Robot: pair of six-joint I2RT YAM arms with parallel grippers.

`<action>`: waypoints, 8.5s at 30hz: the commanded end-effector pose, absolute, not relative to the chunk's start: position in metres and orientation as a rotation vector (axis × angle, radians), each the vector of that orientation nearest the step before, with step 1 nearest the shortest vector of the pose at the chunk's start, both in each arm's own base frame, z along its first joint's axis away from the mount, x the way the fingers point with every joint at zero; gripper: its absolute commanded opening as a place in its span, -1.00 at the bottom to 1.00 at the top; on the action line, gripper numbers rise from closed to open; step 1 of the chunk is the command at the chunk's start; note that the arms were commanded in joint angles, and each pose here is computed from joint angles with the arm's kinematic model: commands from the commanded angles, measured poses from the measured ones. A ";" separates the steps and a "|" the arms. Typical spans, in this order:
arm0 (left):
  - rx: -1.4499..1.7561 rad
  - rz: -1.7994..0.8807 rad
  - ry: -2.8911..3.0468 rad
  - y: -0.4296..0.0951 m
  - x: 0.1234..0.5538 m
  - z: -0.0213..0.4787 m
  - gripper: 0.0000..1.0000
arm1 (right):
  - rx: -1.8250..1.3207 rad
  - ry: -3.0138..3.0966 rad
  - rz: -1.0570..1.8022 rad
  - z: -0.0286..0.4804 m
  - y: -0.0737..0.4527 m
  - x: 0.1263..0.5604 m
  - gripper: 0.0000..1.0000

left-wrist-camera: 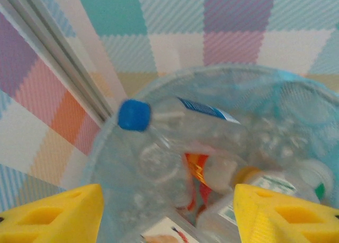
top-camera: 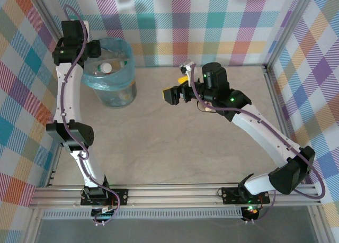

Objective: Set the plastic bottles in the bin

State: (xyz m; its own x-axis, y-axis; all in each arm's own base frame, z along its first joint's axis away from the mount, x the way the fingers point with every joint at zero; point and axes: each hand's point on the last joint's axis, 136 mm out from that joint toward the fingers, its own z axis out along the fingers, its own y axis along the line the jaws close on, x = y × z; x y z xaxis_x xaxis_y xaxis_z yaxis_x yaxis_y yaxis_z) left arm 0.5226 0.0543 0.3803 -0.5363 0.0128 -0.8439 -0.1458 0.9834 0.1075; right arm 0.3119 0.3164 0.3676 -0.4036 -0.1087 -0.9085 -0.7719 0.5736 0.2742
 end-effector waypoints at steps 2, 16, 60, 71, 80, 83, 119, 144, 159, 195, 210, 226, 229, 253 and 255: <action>-0.078 -0.006 2.188 0.027 0.505 0.367 0.29 | -0.735 1.855 0.890 0.367 0.320 0.309 1.00; -0.180 0.031 2.120 0.034 0.431 0.415 -0.39 | -0.762 1.864 0.912 0.365 0.332 0.308 1.00; -0.048 -0.304 2.239 -0.042 0.501 0.352 0.18 | -0.821 1.887 0.882 0.358 0.344 0.301 0.99; 0.224 0.070 2.294 -0.050 0.502 0.327 0.56 | -0.830 1.888 0.870 0.357 0.344 0.299 0.99; 0.012 0.015 2.319 -0.031 0.520 0.326 0.61 | -0.830 1.901 0.853 0.353 0.343 0.299 0.99; -0.104 -0.106 2.308 -0.032 0.521 0.336 0.57 | -0.832 1.902 0.857 0.354 0.344 0.299 0.99; -0.246 0.095 2.270 0.008 0.507 0.347 0.62 | -0.863 1.914 0.829 0.349 0.345 0.295 0.99; -0.546 -0.231 2.248 0.058 0.518 0.315 0.20 | -0.876 1.927 0.842 0.345 0.351 0.294 0.99; -0.373 -0.574 2.134 -0.001 0.519 0.371 0.55 | -0.872 1.925 0.861 0.345 0.360 0.296 0.99; -0.009 -0.595 2.061 -0.063 0.386 0.440 0.60 | -0.166 2.772 0.151 0.083 0.159 0.504 0.86; 0.004 -0.652 2.003 -0.070 0.383 0.458 0.61 | -0.214 2.774 0.254 0.085 0.169 0.492 0.21; 0.167 -0.972 2.092 -0.154 0.401 0.423 0.65 | -0.545 2.269 0.984 0.264 0.279 0.388 0.08; 0.263 -1.045 2.136 -0.185 0.396 0.410 0.66 | -0.636 2.133 1.069 0.296 0.302 0.365 0.07; 0.457 -1.172 2.160 -0.239 0.379 0.398 0.12 | -0.788 1.895 1.207 0.360 0.345 0.324 0.06; 0.452 -1.159 2.152 -0.238 0.380 0.401 0.03 | -0.789 1.894 1.207 0.360 0.345 0.324 0.08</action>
State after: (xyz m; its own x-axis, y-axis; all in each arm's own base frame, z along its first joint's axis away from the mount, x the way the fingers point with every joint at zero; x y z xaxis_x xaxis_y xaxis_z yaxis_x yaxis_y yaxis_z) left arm 0.3826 -0.2331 0.3869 -0.7595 -0.0083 -0.6504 0.5308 0.5701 -0.6271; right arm 0.3334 0.3390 0.3361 -0.5870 -0.1176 -0.8010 -0.7572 0.4298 0.4918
